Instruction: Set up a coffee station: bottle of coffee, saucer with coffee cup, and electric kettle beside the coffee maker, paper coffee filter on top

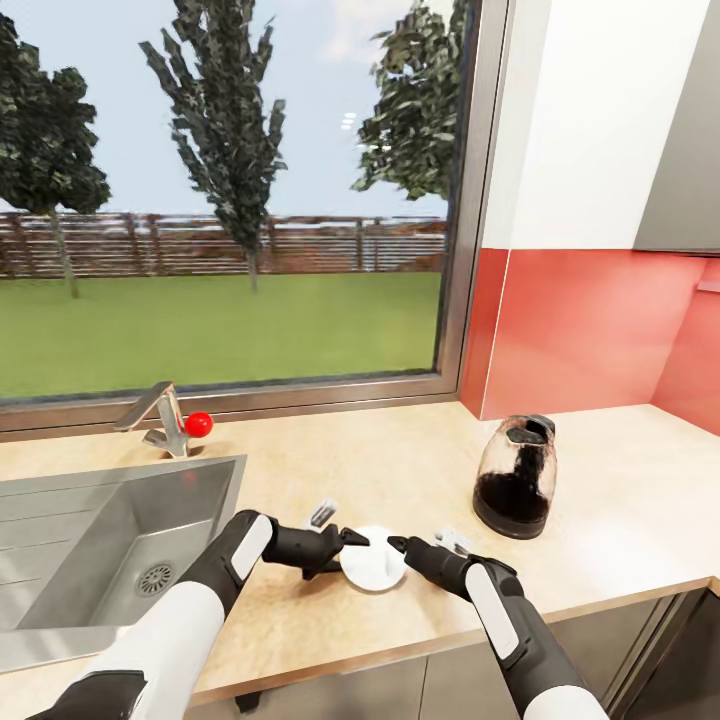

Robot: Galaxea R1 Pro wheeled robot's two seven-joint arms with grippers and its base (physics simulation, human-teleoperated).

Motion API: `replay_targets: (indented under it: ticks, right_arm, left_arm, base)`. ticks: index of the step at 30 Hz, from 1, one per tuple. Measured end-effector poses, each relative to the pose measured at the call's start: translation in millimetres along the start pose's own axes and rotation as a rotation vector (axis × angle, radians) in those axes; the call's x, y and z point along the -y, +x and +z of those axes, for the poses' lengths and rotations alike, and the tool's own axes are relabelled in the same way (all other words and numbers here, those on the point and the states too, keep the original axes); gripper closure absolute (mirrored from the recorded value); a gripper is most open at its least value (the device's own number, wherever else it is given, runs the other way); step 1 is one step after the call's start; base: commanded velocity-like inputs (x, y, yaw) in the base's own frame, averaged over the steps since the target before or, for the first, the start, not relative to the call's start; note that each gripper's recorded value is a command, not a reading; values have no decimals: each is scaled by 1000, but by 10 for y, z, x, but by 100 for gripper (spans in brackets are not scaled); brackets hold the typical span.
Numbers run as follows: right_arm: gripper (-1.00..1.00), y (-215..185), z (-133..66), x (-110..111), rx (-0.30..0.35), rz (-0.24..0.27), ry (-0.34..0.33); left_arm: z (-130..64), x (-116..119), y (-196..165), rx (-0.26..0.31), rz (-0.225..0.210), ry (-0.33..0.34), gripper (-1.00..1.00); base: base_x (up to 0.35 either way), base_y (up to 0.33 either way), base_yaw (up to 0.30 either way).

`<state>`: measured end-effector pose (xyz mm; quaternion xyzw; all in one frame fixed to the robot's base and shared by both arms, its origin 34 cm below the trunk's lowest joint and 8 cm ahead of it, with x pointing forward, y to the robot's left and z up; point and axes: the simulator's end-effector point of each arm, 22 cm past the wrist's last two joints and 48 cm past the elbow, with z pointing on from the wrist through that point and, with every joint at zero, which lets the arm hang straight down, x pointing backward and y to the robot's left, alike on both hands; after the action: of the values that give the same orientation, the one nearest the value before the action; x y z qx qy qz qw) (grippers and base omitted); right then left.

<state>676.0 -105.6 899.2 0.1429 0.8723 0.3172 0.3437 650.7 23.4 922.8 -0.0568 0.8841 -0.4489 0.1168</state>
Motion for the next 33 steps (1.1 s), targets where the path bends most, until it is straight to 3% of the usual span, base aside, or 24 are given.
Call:
replay_targets:
  ticks: [19, 33]
  right_arm:
    - [-100, 6, 2, -15, -1, -1, -4]
    - [-100, 64, 17, -234, -15, -25, -79]
  left_arm:
    - [-3, 65, -25, 6, 1, 15, -100]
    - [-17, 55, -38, 9, 1, 15, -100]
  base:
    - [0, 0, 0]
    - [0, 0, 0]
